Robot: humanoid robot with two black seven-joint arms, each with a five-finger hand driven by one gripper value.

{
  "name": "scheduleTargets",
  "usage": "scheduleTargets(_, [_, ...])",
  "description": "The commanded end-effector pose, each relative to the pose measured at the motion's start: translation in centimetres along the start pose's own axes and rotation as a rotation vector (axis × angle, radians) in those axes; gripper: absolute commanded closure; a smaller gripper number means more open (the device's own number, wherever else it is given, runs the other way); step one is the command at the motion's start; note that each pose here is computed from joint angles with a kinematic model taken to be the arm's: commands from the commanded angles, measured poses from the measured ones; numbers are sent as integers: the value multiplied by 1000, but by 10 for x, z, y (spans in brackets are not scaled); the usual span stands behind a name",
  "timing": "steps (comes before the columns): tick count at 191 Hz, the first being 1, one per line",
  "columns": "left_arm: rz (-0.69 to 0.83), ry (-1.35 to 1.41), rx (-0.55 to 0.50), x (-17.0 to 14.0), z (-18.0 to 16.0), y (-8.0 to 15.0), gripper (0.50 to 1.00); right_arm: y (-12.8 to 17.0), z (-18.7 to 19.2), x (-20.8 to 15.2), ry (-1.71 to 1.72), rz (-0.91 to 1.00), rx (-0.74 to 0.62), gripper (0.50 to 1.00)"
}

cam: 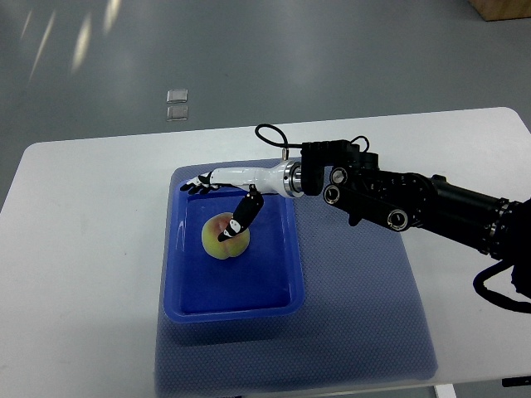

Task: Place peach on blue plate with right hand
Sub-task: 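Lower the peach into the tray and open the right hand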

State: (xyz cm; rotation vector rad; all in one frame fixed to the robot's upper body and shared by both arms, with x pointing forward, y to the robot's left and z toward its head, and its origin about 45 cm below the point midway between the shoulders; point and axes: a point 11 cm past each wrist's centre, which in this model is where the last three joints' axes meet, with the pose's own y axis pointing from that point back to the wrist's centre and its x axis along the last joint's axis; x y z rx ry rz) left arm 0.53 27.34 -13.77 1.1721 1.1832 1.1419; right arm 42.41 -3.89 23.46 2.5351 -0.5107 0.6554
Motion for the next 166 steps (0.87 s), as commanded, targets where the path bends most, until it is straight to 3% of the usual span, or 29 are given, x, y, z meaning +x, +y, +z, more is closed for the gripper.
scheduleTargets(1, [2,0,1,0,-1,0,500,17,-11,36,-97,111,70,566])
scheduleTargets(5, [2,0,1,0,-1,0,500,17,-11,36,-97,111,70,566])
scheduleTargets(6, [2,-1,-1,0,0,0,500,32,-13,58,-173,184,112,568])
scheduleTargets(14, [2,-1,-1,0,0,0,500,48,-11,77,-246,254,153,568])
scheduleTargets(26, [2,0,1,0,-1,0,500,52,-8,80,-270,270,161,566])
scheduleTargets(27, [2,-1,-1,0,0,0,500,73,10,90,-406,356,200,566])
scheduleTargets(35, [2,-1,-1,0,0,0,500,89,26,97,-522,429,240,566])
scheduleTargets(70, [-5,-2,1,-2,-1,0,500,140,97,82,-1077,695,457,566])
scheduleTargets(83, [-5,-4,3,-2,-1,0,500,142,101,79,-1113,710,471,568])
scheduleTargets(85, [-8,-5,3,-3,-1,0,500,143,123,58,-1318,775,538,566])
scheduleTargets(107, [-11,-5,3,-4,-1,0,500,145,153,21,-1535,871,615,566])
scheduleTargets(132, [-11,-7,3,-4,-1,0,500,147,158,10,-1614,908,705,566])
scheduleTargets(166, [-11,-8,3,-4,-1,0,500,139,155,5,-1637,907,725,566])
